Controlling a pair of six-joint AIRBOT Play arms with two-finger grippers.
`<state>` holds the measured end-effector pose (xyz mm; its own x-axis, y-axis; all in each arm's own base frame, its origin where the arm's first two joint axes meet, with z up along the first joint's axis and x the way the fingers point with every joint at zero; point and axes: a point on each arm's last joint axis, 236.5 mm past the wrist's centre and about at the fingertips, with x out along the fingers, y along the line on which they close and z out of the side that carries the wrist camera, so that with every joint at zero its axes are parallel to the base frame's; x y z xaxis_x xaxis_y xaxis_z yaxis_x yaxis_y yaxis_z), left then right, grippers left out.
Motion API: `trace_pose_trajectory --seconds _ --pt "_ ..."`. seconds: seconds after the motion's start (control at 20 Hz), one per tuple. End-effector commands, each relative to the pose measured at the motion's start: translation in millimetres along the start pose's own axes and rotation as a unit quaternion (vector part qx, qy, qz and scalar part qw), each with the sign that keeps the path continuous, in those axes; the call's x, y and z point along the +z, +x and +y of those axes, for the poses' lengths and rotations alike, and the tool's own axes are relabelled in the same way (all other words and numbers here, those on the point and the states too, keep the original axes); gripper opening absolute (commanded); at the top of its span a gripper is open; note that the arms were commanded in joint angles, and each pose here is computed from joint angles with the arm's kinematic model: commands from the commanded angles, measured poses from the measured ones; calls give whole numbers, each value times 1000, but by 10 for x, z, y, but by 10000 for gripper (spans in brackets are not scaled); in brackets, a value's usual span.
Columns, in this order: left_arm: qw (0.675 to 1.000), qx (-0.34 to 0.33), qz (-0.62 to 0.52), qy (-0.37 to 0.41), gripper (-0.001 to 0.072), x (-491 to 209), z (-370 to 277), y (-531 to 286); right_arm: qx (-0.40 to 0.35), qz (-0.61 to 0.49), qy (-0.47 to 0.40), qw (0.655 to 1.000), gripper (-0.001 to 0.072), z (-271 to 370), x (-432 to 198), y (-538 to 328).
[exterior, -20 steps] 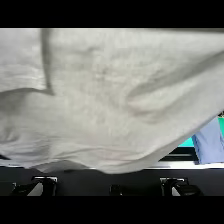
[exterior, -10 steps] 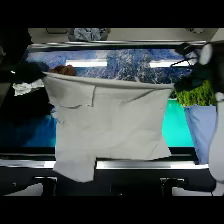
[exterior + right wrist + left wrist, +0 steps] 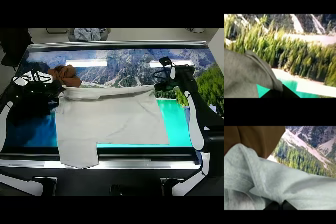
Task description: Fold the shirts.
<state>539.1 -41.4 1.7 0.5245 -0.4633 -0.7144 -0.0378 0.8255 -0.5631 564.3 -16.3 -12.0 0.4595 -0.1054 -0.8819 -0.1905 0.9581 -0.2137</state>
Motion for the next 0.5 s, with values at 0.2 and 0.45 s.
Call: trace_pose_trajectory --seconds 0.2,0.45 --pt "997 -29 66 -27 642 -193 -92 -114 23 50 -32 998 599 91 -223 -109" --pt "969 53 235 -46 596 -937 364 -843 169 229 -67 956 597 -73 -1333 -829"
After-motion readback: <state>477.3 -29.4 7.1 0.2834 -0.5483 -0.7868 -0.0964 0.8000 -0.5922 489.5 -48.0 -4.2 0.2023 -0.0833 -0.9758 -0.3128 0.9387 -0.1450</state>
